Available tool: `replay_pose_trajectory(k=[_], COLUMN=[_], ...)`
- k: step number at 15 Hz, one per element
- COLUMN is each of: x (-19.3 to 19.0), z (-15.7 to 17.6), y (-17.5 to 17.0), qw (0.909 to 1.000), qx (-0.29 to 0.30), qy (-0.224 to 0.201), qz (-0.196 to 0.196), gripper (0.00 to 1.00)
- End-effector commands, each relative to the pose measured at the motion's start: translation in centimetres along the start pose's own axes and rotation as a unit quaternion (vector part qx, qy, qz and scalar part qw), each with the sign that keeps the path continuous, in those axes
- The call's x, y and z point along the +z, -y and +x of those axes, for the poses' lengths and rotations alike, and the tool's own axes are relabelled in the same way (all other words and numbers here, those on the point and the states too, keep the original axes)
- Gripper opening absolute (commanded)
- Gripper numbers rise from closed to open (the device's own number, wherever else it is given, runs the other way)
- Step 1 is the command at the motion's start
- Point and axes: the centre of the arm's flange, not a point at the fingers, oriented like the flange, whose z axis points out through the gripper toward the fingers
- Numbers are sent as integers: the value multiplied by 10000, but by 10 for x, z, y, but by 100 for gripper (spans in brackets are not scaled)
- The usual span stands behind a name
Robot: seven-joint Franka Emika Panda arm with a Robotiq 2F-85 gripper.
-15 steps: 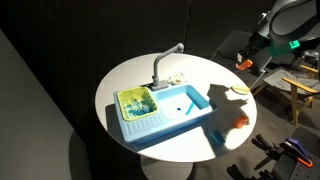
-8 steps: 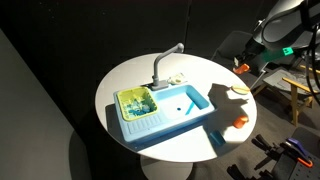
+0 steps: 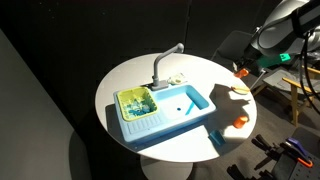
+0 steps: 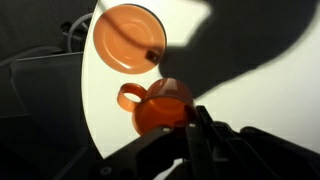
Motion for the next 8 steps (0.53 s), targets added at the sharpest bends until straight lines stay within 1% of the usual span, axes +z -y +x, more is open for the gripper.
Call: replay_pose_trajectory(k=[1,8], x=[4,13], z=[-9,-37], y=[-11,-29], qw=[9998,9979], qx=[205,597], qy=[9,212], qz=[61,112], gripper=[2,2])
